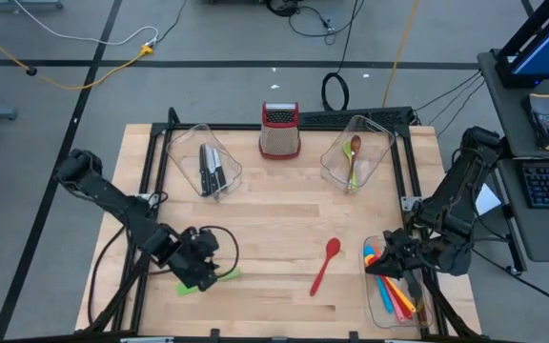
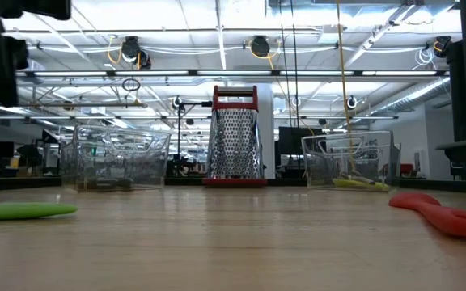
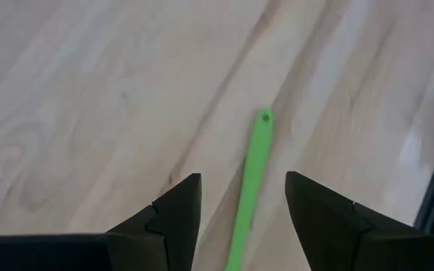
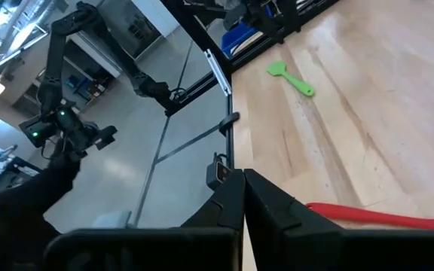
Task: Pick & Place Kitchen Items
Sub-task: Put the green spatula into the bottom right transparent bin
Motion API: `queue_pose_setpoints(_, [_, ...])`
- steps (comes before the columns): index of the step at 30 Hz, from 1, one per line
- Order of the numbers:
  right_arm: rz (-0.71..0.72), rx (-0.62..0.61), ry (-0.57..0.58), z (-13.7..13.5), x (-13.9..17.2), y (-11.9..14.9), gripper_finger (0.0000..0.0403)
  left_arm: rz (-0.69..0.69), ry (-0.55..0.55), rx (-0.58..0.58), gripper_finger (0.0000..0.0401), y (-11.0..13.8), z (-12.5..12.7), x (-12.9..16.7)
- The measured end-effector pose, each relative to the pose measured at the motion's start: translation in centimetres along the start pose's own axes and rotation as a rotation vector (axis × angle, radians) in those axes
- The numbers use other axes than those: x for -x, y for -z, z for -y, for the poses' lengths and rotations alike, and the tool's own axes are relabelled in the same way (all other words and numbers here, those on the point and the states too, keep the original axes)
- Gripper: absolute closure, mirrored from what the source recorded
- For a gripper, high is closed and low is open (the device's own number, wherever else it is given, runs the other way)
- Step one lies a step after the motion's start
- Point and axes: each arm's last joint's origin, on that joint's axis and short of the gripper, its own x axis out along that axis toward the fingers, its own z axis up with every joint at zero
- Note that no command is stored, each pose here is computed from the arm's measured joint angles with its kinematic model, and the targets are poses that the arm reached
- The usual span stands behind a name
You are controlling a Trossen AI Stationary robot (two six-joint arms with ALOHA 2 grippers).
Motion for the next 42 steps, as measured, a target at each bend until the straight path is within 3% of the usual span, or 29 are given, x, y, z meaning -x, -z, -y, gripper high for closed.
queue_pose_setpoints(10, [0.003,0.042,0.004,0.0,-0.1,-0.1,0.0401,-0.134,-0.041,-0.130,0.0203,3.4,1.3,-2.2])
queue_pose_setpoints(21, [0.006,0.044,0.006,0.1,-0.1,-0.1,0.0401,-0.347,-0.174,-0.132,0.0203,5.9,1.2,-6.3])
queue_pose_setpoints(42, [0.022,0.036,0.026,0.3,-0.4,-0.4,0.0401,-0.425,-0.201,-0.096,0.0204,7.2,1.2,-6.0])
